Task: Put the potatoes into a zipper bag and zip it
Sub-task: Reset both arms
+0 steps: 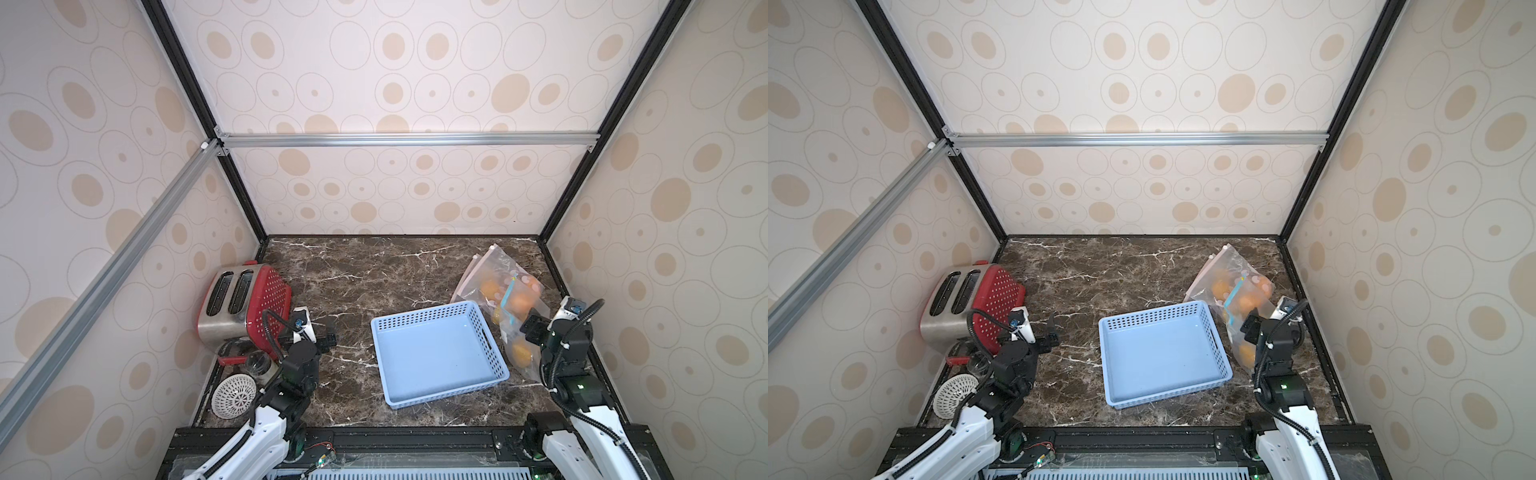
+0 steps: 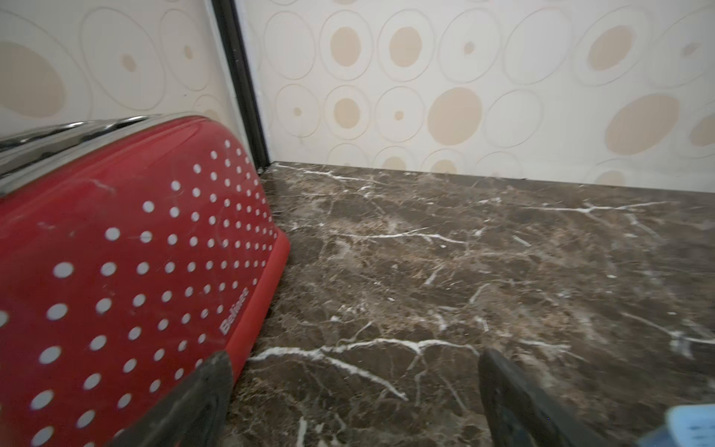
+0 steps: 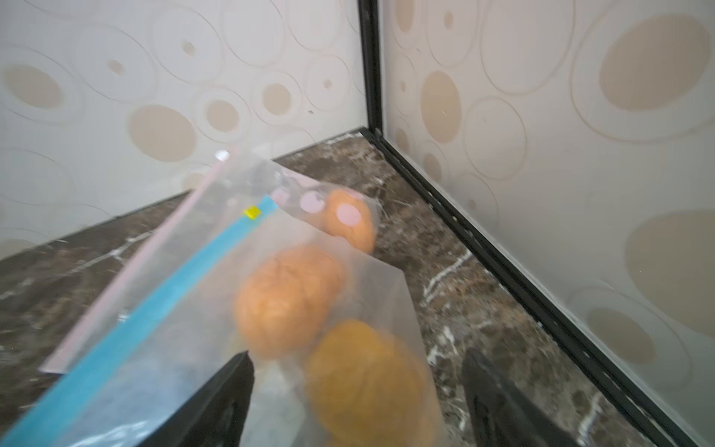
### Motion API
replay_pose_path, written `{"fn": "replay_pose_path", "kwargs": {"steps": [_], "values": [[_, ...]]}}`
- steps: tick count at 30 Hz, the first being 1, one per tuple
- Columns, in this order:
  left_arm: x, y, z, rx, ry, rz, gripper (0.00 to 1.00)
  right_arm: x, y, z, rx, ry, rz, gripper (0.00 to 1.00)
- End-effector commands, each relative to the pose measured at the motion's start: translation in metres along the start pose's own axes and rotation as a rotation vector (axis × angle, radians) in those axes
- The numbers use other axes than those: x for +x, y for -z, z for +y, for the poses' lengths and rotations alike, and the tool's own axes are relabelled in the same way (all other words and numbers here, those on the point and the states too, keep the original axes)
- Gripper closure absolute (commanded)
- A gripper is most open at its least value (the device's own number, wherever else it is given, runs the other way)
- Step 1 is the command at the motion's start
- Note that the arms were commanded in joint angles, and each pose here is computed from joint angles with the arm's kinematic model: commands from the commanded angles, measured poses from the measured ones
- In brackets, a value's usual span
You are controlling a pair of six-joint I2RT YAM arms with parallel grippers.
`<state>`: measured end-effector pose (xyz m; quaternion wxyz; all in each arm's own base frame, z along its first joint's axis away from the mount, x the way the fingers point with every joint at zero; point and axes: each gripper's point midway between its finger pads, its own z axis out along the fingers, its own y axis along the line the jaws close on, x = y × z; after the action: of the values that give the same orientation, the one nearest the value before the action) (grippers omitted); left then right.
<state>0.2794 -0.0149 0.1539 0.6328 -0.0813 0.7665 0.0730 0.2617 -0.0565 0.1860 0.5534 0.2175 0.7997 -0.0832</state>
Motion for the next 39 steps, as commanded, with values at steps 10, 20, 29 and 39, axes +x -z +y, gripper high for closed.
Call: {"fn": "replay_pose_path", "kwargs": {"steps": [10, 20, 29, 39], "values": [[0.002, -0.032, 0.025, -0.086, -0.083, -0.078, 0.02, 0.048, -0.058, 0.023, -0.049, 0.133, 0.003, 0.12], [-0.01, -0.076, 0.019, -0.03, -0.135, -0.104, 0.02, 0.035, -0.086, 0.035, -0.037, 0.142, -0.113, 0.08], [-0.004, -0.08, 0.013, 0.061, -0.079, -0.188, 0.02, 0.056, -0.112, 0.065, -0.183, 0.195, -0.106, 0.09], [0.005, -0.107, 0.012, 0.057, -0.085, -0.101, 0.01, 0.061, -0.135, 0.077, -0.146, 0.263, -0.004, 0.05]]}}
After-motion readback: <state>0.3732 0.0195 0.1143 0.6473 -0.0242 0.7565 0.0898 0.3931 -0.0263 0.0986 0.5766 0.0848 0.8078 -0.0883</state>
